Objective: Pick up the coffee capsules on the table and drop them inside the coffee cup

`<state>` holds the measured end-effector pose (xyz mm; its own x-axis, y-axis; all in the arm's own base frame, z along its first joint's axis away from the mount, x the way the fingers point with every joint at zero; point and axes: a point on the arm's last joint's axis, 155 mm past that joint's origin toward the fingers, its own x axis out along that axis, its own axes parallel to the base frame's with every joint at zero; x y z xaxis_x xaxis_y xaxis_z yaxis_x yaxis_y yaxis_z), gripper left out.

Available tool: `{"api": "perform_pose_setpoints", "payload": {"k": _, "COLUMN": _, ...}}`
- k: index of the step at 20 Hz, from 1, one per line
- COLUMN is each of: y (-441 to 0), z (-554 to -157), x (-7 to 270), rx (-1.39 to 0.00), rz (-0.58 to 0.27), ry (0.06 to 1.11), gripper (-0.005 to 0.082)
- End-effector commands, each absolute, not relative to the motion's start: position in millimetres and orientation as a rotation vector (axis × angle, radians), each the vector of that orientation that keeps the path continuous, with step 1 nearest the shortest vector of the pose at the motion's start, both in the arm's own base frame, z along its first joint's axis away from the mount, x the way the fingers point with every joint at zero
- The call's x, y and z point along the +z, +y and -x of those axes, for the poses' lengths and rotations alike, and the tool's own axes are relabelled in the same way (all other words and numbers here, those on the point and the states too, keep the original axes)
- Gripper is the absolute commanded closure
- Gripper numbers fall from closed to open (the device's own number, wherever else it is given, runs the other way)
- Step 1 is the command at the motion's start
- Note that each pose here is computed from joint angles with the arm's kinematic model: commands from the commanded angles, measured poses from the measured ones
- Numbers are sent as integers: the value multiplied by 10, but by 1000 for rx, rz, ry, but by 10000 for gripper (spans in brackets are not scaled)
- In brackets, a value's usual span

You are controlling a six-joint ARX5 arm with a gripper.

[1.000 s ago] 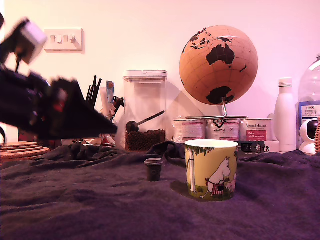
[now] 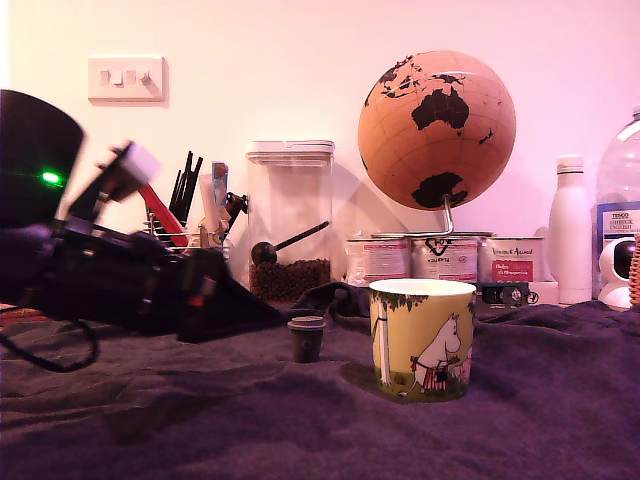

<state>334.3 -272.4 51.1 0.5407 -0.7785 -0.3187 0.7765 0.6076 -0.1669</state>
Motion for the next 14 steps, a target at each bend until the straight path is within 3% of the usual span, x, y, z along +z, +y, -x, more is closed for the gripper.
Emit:
{"api": "perform_pose_setpoints", "payload": {"k": 1, "y": -2770, "z": -3409, "x": 449, "rx": -919, "rz": 9, "ry": 411, "gripper": 201}}
{"api": "perform_pose_setpoints", "payload": {"k": 14, "y": -2962, "z": -3763, "x": 297, "rx": -893, "rz": 23, "ry": 535, "gripper": 201}}
